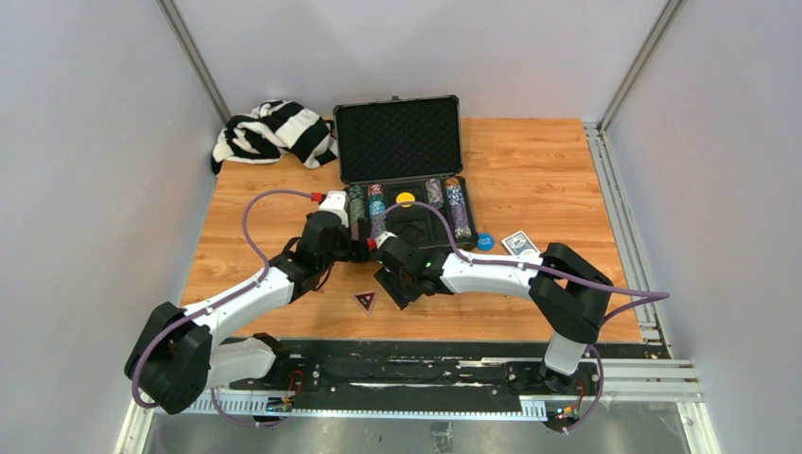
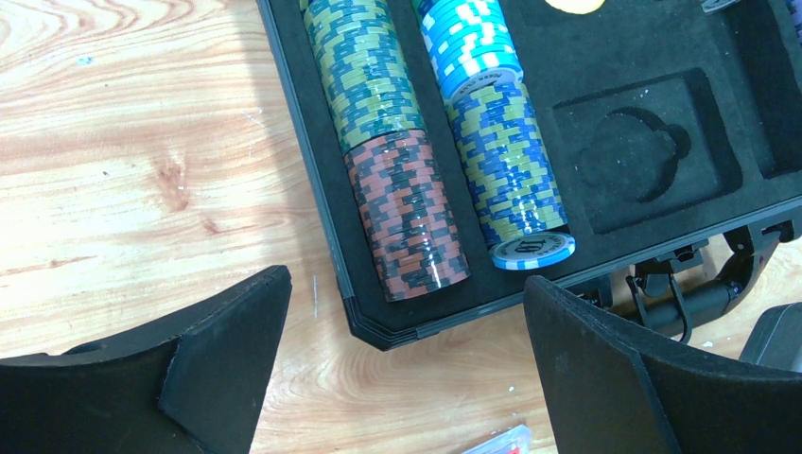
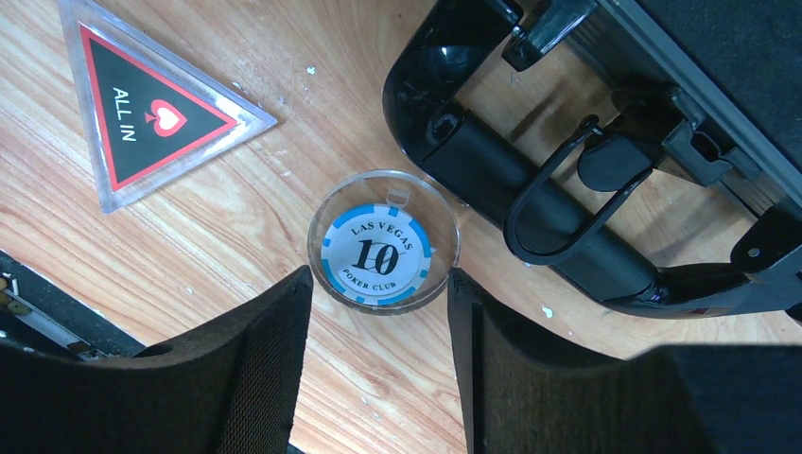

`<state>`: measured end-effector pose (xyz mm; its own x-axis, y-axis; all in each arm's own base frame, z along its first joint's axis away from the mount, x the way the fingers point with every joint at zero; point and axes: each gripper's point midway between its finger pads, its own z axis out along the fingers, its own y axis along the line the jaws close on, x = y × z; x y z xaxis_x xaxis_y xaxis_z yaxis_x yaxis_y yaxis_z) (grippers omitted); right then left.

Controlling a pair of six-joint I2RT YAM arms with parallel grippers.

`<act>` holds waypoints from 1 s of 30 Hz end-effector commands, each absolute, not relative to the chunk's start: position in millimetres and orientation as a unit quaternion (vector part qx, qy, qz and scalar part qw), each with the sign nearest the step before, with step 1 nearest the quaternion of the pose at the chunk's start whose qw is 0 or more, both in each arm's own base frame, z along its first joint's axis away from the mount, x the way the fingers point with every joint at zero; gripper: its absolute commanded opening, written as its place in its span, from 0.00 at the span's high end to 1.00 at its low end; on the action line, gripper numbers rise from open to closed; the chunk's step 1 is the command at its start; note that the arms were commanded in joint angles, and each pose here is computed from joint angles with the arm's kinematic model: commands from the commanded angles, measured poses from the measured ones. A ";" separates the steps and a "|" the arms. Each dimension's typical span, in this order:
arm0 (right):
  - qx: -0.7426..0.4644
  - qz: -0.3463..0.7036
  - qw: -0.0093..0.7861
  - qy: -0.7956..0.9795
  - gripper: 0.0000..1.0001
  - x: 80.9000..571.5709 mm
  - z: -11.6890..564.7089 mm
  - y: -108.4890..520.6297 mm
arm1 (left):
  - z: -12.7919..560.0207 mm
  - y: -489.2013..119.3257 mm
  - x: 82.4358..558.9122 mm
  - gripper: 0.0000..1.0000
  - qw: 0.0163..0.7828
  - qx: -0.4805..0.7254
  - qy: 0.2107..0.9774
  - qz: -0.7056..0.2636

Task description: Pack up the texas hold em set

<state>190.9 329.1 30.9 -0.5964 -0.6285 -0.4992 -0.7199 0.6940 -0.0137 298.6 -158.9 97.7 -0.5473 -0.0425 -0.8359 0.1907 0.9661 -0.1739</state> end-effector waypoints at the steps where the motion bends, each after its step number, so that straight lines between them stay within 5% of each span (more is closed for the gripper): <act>1: -0.391 0.100 0.231 0.885 0.46 180.9 29.3 333.2 | 110.8 -167.5 303.1 0.02 0.488 0.044 0.860 -0.143; 12: -0.390 0.099 0.222 0.888 0.40 176.4 21.3 330.5 | 111.2 -168.1 302.5 0.02 0.487 0.045 0.860 -0.145; 30: -0.388 0.116 0.212 0.889 0.53 167.5 14.7 329.0 | 109.8 -168.8 302.0 0.02 0.485 0.045 0.861 -0.147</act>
<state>186.1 332.9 28.0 -0.6020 -0.6153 -0.5090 -0.7234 0.6901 0.0212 297.6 -160.4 97.2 -0.5517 -0.0426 -0.8330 0.1969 0.9638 -0.1797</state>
